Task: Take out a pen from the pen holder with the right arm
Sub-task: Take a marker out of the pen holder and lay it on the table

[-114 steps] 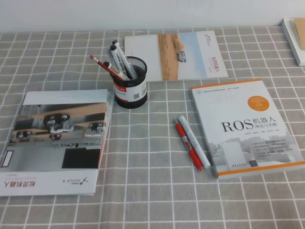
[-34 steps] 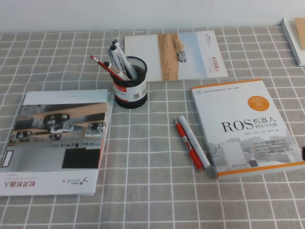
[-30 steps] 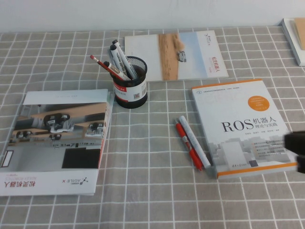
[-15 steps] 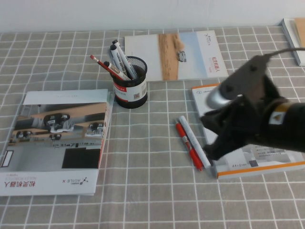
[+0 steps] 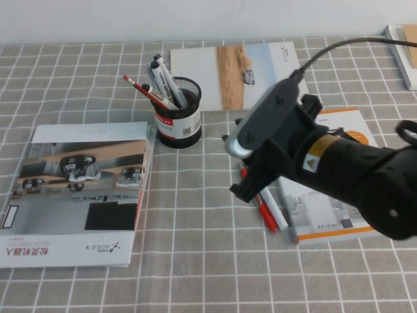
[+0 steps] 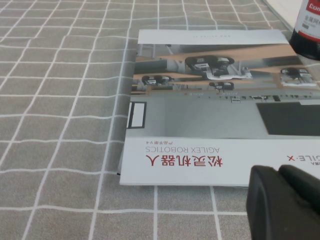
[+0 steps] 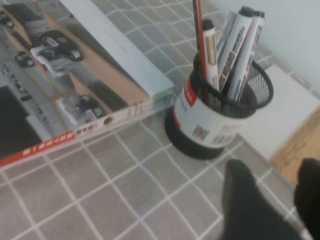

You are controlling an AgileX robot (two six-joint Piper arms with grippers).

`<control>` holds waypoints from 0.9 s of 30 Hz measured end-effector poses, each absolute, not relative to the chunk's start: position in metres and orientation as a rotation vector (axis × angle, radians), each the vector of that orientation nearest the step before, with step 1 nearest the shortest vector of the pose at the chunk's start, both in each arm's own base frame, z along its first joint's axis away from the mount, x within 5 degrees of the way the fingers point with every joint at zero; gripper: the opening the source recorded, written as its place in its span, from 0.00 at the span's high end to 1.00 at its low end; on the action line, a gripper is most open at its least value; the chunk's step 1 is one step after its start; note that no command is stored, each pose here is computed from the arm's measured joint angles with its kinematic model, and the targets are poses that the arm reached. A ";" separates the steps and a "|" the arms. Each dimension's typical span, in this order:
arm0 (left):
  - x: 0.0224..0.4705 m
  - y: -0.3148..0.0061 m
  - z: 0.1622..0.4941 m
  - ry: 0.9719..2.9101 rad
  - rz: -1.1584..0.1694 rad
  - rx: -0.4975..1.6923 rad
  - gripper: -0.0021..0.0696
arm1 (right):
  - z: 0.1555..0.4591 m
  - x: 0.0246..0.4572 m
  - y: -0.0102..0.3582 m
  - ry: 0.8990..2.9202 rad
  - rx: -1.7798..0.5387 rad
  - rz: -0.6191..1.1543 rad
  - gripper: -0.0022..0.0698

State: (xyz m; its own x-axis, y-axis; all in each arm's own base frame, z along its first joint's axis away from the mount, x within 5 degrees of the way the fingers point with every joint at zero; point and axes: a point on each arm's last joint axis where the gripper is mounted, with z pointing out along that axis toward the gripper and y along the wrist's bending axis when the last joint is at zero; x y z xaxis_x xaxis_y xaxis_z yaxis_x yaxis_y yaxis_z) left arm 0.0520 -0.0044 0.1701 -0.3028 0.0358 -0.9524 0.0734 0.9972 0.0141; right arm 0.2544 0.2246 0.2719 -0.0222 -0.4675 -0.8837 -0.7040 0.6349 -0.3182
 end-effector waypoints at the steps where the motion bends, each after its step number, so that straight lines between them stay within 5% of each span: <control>1: 0.052 -0.004 0.170 1.879 -0.037 0.079 0.98 | 0.272 0.258 0.228 1.657 -0.974 0.246 0.65; 5: 0.052 -0.004 0.170 1.879 -0.037 0.079 0.98 | 0.272 0.272 0.240 1.640 -0.968 0.246 0.48; 8: 0.052 -0.004 0.170 1.879 -0.037 0.079 0.98 | 0.269 0.280 0.251 1.632 -0.972 0.250 0.44; 27: 0.052 -0.004 0.170 1.879 -0.037 0.079 0.98 | 0.259 0.343 0.329 1.476 -1.028 0.233 0.43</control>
